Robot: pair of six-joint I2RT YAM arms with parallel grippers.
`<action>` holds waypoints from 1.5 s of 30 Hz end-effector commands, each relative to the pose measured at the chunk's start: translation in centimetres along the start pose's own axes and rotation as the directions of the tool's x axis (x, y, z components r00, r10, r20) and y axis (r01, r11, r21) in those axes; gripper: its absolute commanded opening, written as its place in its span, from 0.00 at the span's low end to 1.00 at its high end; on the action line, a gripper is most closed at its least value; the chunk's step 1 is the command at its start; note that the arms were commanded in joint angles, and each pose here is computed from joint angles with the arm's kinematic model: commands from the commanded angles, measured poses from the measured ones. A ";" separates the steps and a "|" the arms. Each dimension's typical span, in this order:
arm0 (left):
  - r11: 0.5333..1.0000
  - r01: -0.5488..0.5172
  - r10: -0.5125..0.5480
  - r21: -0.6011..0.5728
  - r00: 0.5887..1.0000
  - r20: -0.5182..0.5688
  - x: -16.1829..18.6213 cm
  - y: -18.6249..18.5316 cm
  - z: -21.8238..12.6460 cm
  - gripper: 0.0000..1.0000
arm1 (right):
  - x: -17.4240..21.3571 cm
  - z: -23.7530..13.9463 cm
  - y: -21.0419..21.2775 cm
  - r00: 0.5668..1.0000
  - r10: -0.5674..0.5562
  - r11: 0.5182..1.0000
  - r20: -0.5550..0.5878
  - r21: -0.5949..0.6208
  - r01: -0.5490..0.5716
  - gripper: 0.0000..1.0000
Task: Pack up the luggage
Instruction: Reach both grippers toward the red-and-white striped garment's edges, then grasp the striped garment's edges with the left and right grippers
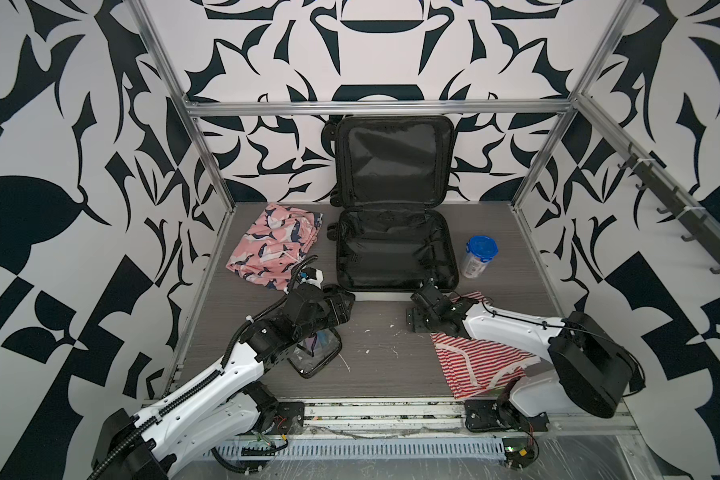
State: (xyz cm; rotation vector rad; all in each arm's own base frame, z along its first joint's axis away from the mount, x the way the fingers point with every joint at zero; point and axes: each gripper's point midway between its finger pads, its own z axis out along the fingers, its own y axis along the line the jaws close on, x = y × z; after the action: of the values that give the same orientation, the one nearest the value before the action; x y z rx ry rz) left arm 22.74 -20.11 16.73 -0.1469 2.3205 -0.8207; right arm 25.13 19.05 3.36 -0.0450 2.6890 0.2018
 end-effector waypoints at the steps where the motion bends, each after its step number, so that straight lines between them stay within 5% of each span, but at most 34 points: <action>1: 1.000 0.012 -0.011 -0.022 1.000 0.004 0.3 0.7 0.2 0.78 | -0.2 0.3 2.4 0.999 -0.041 0.996 -0.009 -0.078 0.040 0.89; 14: 0.999 0.014 -0.014 -0.037 1.000 0.010 0.1 0.9 0.0 0.78 | 3.1 1.3 3.8 0.992 -0.112 0.991 -0.053 -0.082 0.108 0.87; 26: 1.000 0.001 0.000 -0.029 1.000 0.011 -0.1 0.5 -0.2 0.78 | -0.1 -4.8 1.9 0.992 -0.054 0.997 0.117 -0.044 0.060 0.88; 34: 1.000 0.010 -0.010 -0.013 1.000 -0.007 0.3 0.4 0.2 0.77 | 2.7 -4.3 -2.0 0.998 -0.023 0.998 0.062 0.067 0.019 0.71; 45: 1.000 0.024 -0.024 0.002 0.999 -0.034 0.9 0.2 0.7 0.76 | 4.4 -2.2 -3.8 1.000 -0.009 0.987 0.023 0.160 0.005 0.83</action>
State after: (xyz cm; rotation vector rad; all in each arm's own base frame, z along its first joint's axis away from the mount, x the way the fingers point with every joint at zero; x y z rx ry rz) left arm 22.72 -20.47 16.09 -0.1536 2.3473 -0.8269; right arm 20.01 15.43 2.86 -0.0373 2.6978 0.0235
